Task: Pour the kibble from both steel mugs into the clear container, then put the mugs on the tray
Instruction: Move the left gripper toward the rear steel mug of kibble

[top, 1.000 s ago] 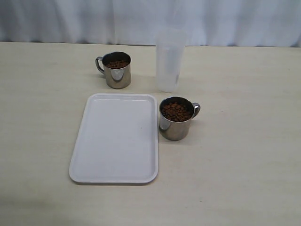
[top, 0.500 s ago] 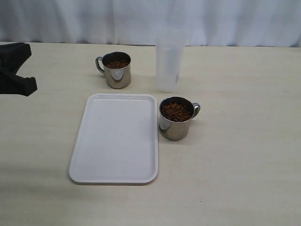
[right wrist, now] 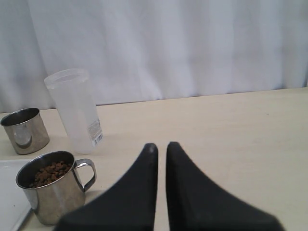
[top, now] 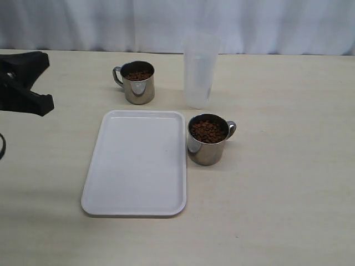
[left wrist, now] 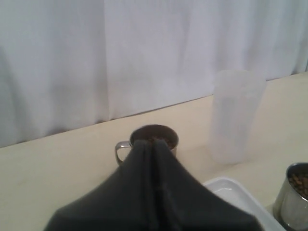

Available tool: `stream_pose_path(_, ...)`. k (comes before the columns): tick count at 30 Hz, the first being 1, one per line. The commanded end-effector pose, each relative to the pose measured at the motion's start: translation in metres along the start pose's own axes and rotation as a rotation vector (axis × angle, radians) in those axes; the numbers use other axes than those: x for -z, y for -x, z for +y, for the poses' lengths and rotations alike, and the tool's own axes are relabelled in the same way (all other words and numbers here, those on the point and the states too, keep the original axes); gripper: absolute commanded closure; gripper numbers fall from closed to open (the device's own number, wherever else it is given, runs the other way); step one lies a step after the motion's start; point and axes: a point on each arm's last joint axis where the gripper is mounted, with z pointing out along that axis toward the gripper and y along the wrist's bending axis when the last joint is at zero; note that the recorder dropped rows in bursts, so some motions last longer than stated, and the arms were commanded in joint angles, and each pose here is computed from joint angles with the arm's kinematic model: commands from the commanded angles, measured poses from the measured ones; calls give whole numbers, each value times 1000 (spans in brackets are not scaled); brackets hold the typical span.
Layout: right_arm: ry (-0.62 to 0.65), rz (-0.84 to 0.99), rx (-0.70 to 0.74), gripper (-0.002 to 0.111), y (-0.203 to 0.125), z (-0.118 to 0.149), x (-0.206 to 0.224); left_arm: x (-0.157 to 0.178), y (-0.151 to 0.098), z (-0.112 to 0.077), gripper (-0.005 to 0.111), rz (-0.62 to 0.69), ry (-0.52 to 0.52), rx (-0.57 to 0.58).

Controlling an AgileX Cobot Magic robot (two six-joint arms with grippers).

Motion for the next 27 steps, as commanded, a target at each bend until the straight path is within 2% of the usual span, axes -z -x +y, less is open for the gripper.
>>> stream_pose_path(1,4,4,-2,103,-1,0,0,-25,-18,-2,107,12,-72,12)
stream_pose_path(7,4,4,-2,103,-1,0,0,-61,-46,5,107,64,-83,-79)
stream_pose_path(11,4,4,-2,103,-1,0,0,-77,-59,8,107,109,-90,-68)
stream_pose_path(15,4,4,-2,103,-1,0,0,-89,-65,11,107,117,-95,-111)
stream_pose_path(19,4,4,-2,103,-1,0,0,-97,-73,18,107,60,-101,-86)
stream_pose_path(21,4,4,-2,103,-1,0,0,-102,-80,22,107,42,-112,-78)
stream_pose_path(27,4,4,-2,103,-1,0,0,-127,-104,29,107,97,-222,-130)
